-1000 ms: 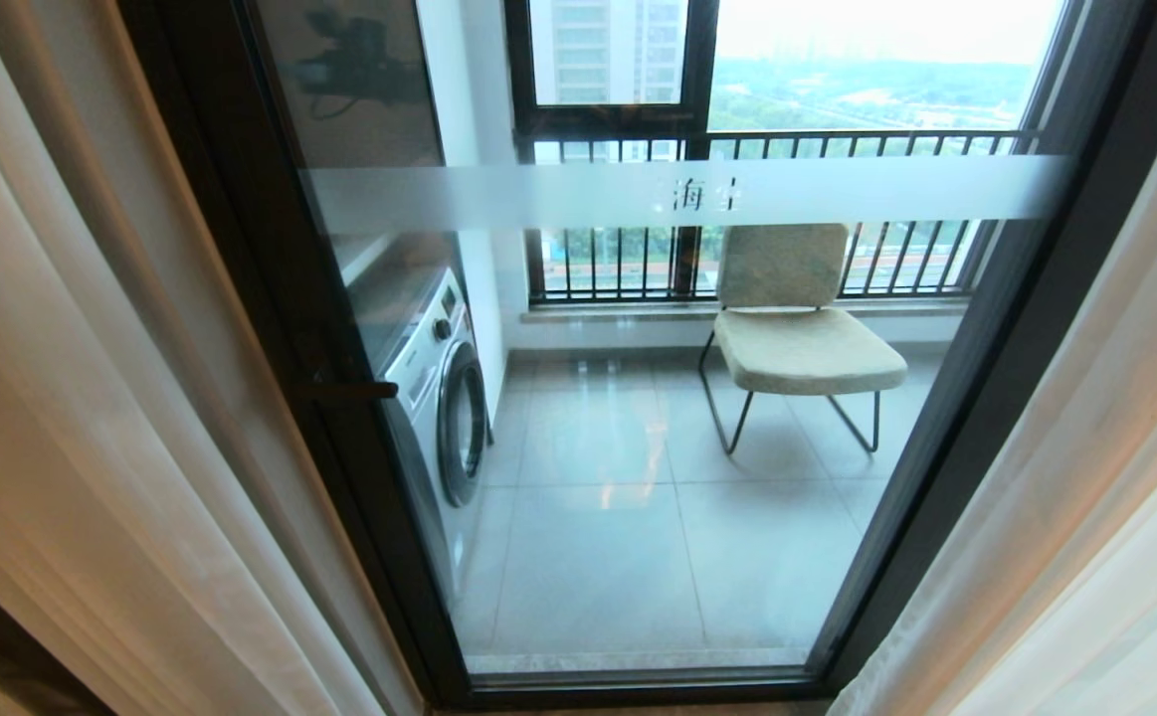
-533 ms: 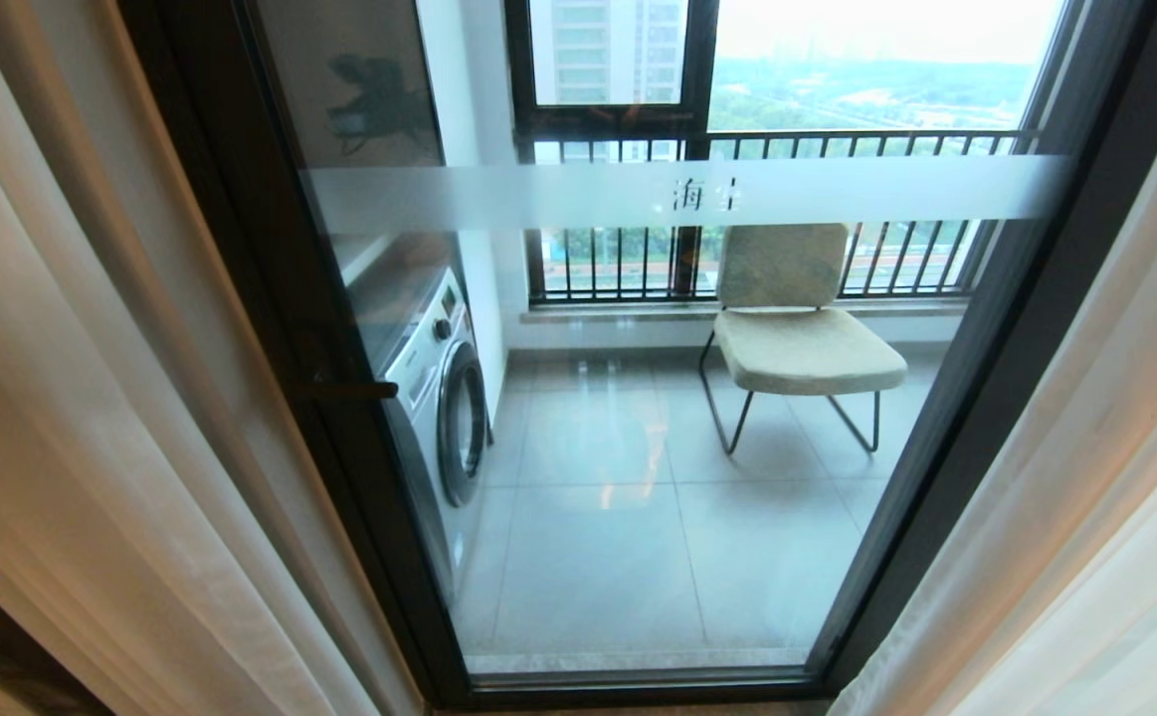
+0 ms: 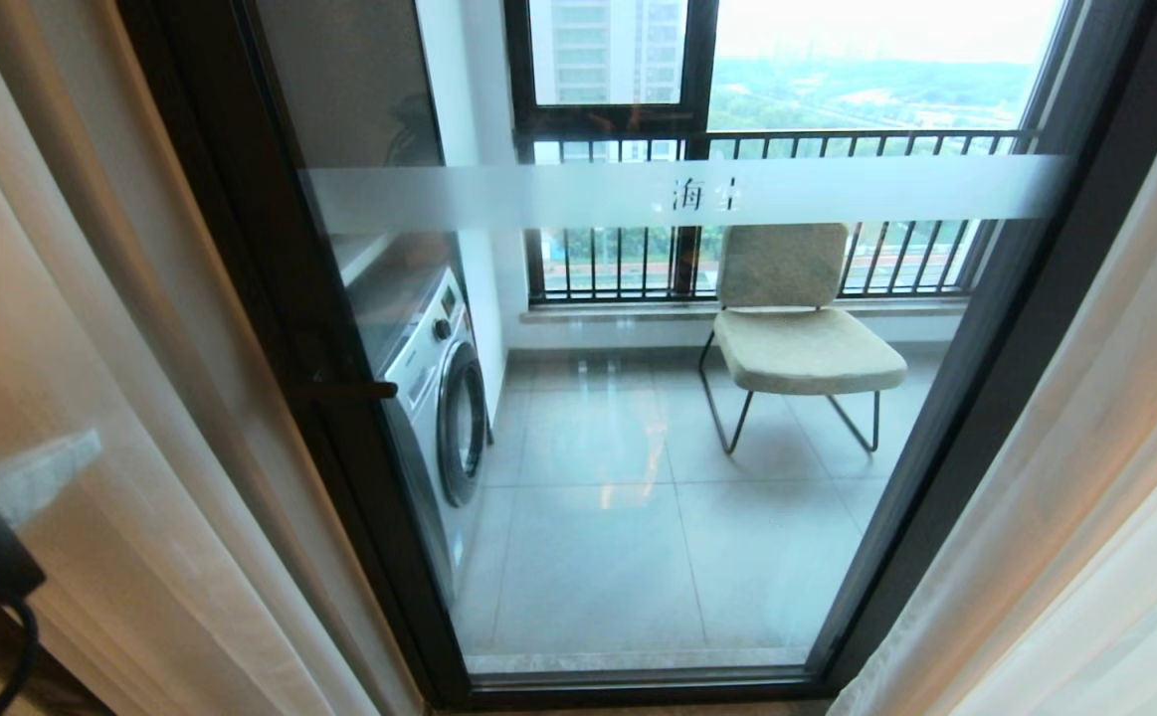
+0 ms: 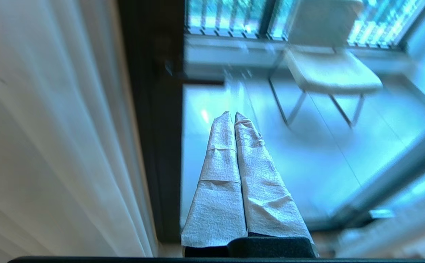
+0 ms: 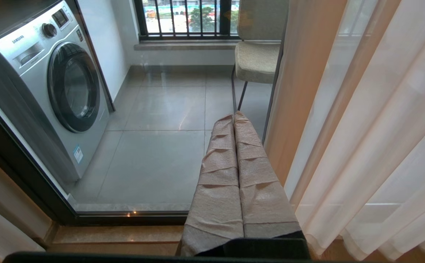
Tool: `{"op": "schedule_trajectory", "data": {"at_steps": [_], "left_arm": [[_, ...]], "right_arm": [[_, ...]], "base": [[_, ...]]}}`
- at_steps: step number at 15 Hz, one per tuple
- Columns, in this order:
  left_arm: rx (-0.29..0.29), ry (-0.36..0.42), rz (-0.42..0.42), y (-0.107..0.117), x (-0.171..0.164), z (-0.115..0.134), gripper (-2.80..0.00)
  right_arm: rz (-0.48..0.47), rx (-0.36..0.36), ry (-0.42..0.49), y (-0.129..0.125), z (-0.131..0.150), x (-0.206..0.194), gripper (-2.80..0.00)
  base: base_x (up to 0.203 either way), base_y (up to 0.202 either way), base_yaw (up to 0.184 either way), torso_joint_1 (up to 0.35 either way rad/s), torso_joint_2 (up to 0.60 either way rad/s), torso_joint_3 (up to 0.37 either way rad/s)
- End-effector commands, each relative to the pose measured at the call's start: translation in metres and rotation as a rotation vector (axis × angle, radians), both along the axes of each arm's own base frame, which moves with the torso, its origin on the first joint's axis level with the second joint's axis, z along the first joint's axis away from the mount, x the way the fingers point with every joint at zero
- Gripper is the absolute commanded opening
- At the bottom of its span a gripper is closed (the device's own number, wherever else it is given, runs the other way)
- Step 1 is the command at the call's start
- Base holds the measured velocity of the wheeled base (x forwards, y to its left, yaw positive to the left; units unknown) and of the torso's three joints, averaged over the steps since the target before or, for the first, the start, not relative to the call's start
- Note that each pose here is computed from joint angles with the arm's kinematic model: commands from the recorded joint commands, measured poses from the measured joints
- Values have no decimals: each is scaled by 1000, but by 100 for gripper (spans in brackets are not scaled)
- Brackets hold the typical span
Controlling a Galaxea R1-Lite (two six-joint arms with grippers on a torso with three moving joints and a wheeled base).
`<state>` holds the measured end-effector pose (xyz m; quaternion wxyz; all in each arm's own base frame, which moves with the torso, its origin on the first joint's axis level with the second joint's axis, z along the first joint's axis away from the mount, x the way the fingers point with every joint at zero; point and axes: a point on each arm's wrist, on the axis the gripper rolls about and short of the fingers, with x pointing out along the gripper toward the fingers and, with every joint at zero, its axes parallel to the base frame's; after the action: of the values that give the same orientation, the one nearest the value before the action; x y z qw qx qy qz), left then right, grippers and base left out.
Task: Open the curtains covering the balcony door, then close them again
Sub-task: Pull the inner curtains open on both sides
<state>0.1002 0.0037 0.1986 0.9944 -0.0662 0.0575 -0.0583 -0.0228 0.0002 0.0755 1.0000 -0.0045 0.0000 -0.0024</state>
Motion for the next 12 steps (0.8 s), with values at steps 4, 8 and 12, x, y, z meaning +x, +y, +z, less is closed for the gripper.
{"op": "schedule_trajectory", "data": {"at_steps": [4,8,12], "left_arm": [[9,-16,-2,-7,-70,-63,-280],[19,-12,13,-5,-99,-100,-280],[36,7,83,-5,-109,-114,-280]], "right_arm": [[0,0,2,0,0,0,-280],[1,0,2,0,0,0,-280],[0,0,2,0,0,0,-280]], "base": [[0,0,0,0,0,0],[0,0,0,0,0,0],[0,0,0,0,0,0]]}}
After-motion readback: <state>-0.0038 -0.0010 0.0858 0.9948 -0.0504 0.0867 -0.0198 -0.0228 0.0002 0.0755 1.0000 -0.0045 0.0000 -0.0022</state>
